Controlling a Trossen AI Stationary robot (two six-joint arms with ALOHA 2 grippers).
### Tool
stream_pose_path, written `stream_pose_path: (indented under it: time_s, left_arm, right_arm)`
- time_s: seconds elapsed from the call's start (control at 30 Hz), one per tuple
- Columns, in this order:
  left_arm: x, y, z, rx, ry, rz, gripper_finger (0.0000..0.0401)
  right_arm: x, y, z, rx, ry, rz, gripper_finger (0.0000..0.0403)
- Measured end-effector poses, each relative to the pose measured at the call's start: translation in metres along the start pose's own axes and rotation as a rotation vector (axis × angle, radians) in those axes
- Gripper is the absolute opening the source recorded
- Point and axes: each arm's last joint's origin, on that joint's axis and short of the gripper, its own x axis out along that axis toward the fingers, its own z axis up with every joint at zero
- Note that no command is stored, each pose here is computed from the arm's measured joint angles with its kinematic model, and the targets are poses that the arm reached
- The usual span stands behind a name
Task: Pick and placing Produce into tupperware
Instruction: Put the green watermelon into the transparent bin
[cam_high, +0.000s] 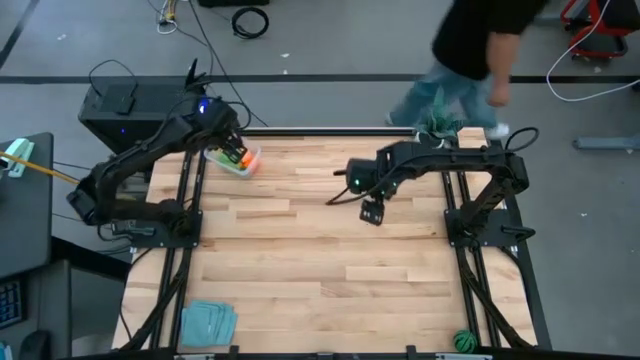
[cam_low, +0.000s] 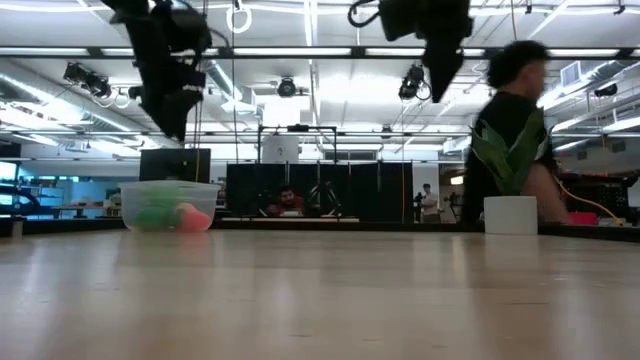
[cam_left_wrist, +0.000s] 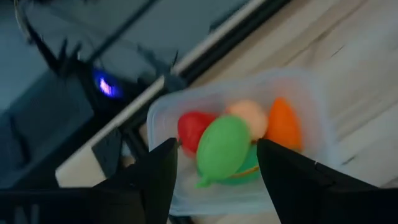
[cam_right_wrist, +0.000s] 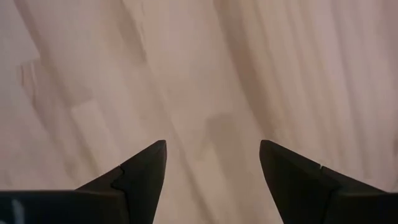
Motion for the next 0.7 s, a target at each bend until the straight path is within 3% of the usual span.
stream_pose_path:
  time_s: [0.3, 0.5, 0.7]
  left_arm:
    - [-0.047, -0.021, -0.006, 0.052, -0.222, -0.105, 0.0221]
    - [-0.059, -0.038, -0.007, 0.111, -0.29, -0.169, 0.0223]
    - [-0.066, -0.049, -0.006, 0.171, -0.343, -0.206, 0.0216]
  right_arm:
    - [-0.005, 0.045, -0.039, 0.301, 0.182, -0.072, 0.0261]
    - [-0.008, 0.085, -0.067, 0.52, 0.29, -0.024, 0.026]
    - [-0.013, 0.121, -0.1, 0.648, 0.364, -0.032, 0.0258]
